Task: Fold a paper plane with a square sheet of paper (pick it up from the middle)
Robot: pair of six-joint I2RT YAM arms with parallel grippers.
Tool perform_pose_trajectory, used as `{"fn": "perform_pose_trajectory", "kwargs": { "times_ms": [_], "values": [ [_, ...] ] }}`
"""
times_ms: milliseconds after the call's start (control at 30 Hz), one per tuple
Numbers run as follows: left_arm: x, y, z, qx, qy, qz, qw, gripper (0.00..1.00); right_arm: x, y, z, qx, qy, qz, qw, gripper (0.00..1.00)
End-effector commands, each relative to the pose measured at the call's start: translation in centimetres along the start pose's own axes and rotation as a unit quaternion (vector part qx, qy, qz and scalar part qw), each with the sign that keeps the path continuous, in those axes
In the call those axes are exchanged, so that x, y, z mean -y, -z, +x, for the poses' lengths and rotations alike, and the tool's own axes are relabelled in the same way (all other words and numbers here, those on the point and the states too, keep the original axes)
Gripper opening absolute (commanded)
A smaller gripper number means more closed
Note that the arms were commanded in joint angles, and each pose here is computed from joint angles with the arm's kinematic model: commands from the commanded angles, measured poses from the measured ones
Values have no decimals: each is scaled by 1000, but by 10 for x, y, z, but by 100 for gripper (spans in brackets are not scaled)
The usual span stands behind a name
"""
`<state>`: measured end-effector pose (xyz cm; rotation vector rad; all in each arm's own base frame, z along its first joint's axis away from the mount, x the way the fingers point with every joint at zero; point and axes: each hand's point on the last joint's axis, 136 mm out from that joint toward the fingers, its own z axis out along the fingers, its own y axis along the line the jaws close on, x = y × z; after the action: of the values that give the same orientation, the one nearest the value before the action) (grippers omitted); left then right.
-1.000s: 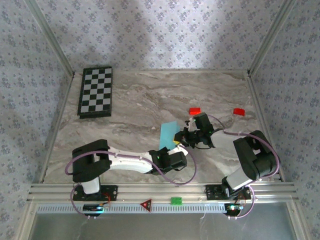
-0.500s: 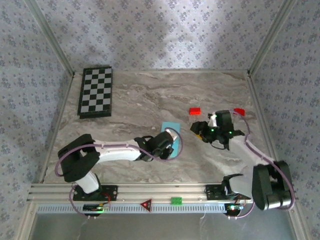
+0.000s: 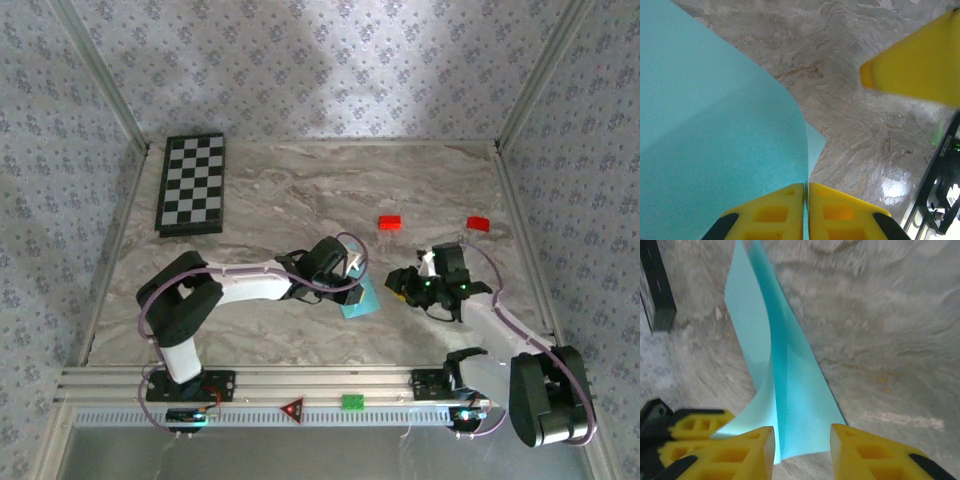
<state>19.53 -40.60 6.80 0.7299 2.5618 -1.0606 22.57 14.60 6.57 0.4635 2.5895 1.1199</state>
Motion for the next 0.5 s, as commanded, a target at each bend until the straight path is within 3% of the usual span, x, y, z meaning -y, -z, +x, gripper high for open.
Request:
{"fn": "perform_pose_trajectory", "kwargs": {
  "times_ms": [0,100,467],
  "values": [
    [11,-2,-6,-2,5,21,1000,11,-3,-9,8,-13,1,-7,1000,19],
    [10,-2,-6,-2,6,20,1000,12,-10,-17,12,-27,5,-16,1000,6],
    [9,1,-6,0,-5,14,1000,17,-14,-43,16,-51,2,-3,999,3]
  ]
}}
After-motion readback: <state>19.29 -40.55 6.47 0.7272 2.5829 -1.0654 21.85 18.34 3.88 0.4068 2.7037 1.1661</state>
